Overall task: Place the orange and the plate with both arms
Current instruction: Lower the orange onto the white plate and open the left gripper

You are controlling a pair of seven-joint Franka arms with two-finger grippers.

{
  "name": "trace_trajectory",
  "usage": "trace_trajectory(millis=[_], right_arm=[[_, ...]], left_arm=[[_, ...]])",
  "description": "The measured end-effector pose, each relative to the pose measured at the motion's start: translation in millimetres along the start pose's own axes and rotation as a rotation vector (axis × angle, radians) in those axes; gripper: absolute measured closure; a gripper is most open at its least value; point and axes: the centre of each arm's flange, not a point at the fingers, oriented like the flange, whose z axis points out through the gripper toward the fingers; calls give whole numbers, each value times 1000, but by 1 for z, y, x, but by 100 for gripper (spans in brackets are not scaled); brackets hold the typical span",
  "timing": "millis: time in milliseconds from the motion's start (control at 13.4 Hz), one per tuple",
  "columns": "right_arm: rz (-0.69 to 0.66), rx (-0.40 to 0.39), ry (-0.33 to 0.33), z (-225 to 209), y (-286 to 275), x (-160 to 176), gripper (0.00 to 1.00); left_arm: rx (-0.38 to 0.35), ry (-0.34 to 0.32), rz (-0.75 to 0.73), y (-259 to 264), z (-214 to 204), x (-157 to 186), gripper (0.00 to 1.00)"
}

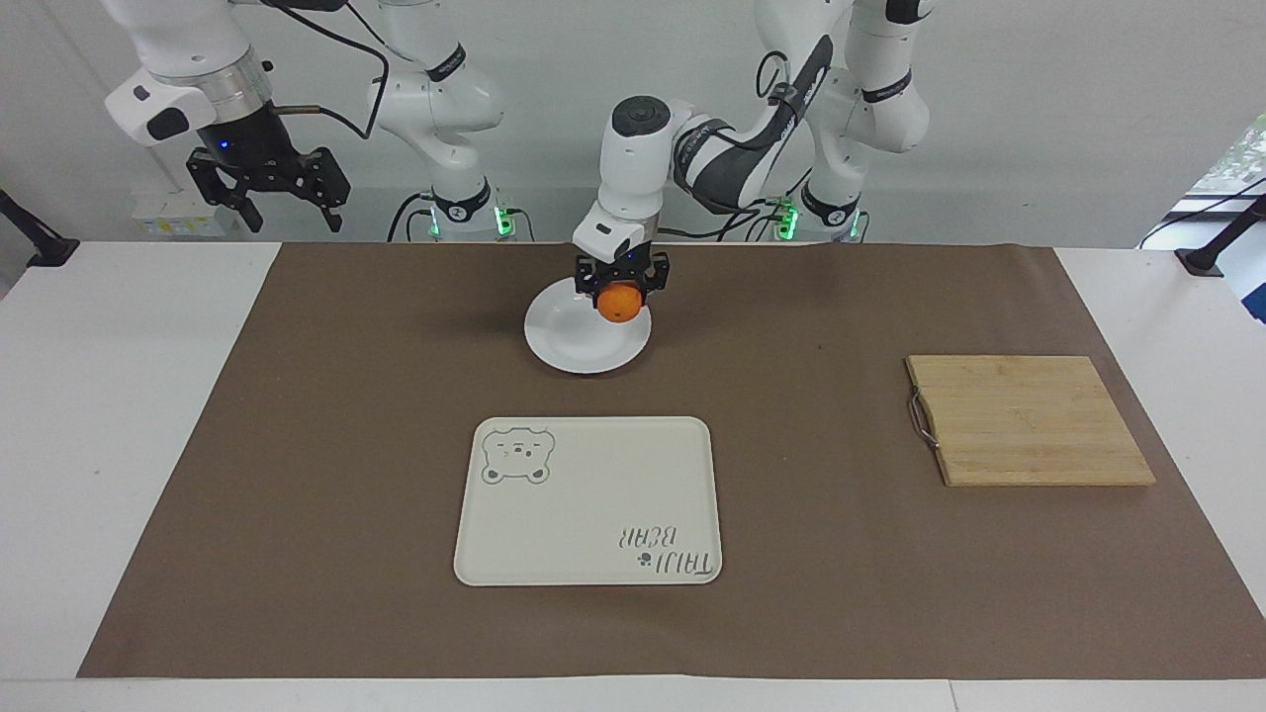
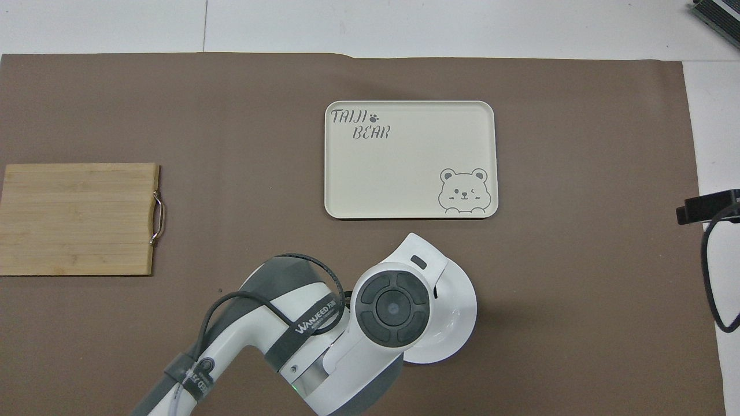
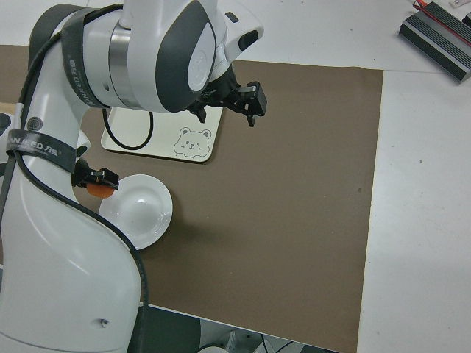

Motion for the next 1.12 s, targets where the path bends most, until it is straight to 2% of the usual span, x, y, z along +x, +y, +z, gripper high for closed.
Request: trace_trajectory(millis=[447, 745, 968, 1117], right_arm=[[0, 0, 0, 0, 0, 0, 0], [0, 0, 0, 0, 0, 0, 0], [0, 0, 0, 0, 0, 0, 0], [0, 0, 0, 0, 0, 0, 0]], left_arm=[[21, -23, 22, 17, 46, -24, 21], [21, -17, 19, 21, 86, -38, 21], [13, -2, 46, 23, 97, -52, 21], [11, 7, 49, 24, 95, -52, 4]])
